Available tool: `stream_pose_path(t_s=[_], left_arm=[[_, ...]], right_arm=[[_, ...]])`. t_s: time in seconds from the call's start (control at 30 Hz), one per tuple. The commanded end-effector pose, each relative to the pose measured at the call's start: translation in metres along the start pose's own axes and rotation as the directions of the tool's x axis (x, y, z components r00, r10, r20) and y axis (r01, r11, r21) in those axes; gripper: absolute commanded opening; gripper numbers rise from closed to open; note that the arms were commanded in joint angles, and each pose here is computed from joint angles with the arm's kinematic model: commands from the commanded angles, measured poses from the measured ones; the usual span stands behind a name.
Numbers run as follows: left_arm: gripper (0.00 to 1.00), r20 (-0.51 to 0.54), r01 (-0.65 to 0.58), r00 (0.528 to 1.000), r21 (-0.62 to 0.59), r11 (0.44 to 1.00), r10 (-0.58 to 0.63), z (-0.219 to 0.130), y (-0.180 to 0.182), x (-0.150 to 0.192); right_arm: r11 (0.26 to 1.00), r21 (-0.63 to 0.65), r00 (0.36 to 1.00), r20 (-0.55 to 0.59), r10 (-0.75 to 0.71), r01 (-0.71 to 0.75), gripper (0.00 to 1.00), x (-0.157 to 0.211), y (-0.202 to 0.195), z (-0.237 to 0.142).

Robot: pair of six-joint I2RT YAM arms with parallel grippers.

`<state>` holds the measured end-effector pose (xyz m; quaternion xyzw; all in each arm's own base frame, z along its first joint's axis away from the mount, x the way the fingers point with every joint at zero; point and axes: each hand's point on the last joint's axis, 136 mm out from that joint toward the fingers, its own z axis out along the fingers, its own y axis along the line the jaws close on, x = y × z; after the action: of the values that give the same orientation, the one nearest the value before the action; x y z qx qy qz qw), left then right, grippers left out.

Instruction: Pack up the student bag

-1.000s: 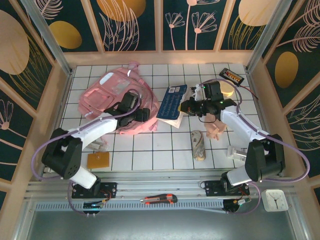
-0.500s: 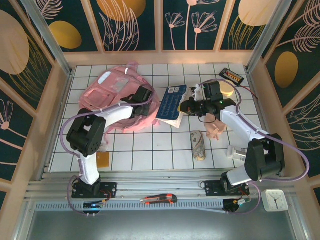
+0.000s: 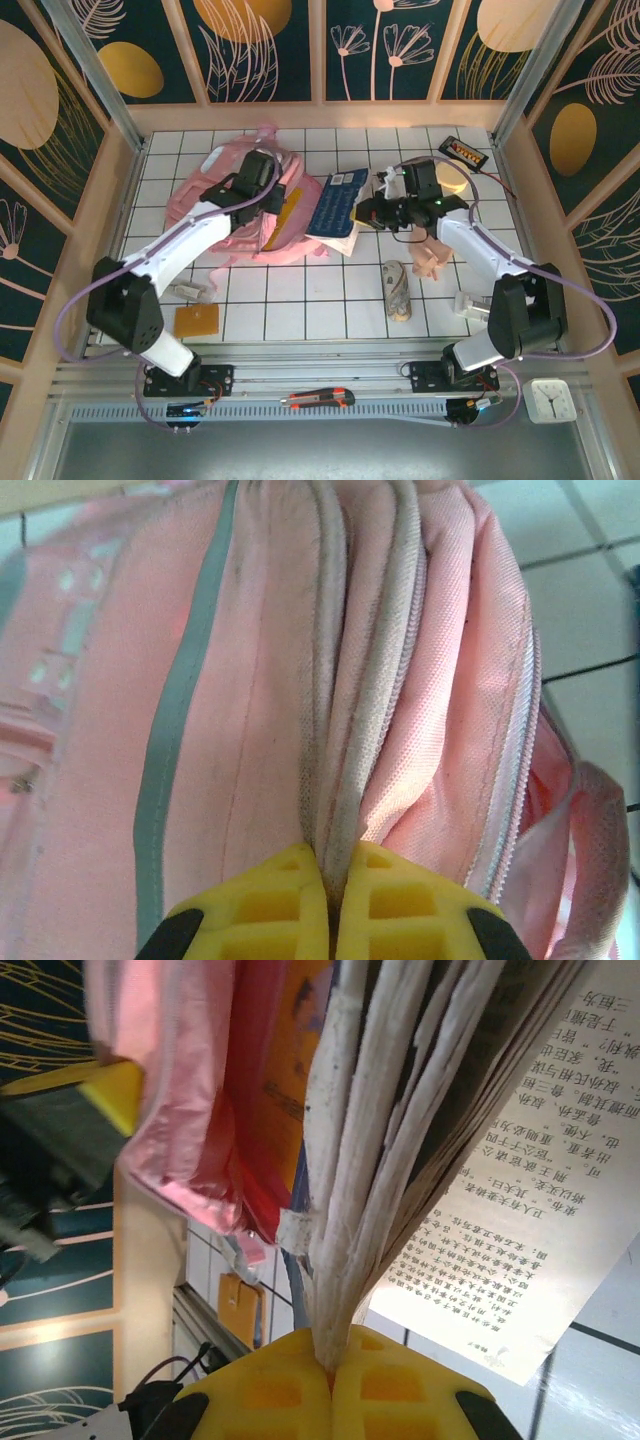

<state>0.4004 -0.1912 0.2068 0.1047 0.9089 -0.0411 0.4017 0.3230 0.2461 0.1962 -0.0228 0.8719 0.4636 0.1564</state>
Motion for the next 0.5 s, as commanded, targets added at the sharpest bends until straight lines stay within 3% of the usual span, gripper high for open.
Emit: stream_pose_path(t_s=[0.0, 0.3, 0.47], left_arm=[[0.00, 0.063, 0.011, 0.998, 0.077, 0.997, -0.016, -0.023, -0.013, -0.019], [0.00, 0.116, 0.056, 0.991, 0.137, 0.989, -0.072, -0.036, -0.018, -0.022], [0.00, 0.117, 0.105, 0.985, 0.197, 0.975, -0.130, -0.033, -0.026, -0.017]], right_arm=[[0.992, -0.108, 0.998, 0.012, -0.069, 0.070, 0.00, -0.015, 0.038, 0.010], [0.985, -0.151, 0.990, -0.130, 0.059, -0.078, 0.00, -0.019, 0.038, 0.100], [0.962, -0.270, 0.989, -0.150, -0.003, -0.038, 0.00, -0.034, 0.062, 0.165]])
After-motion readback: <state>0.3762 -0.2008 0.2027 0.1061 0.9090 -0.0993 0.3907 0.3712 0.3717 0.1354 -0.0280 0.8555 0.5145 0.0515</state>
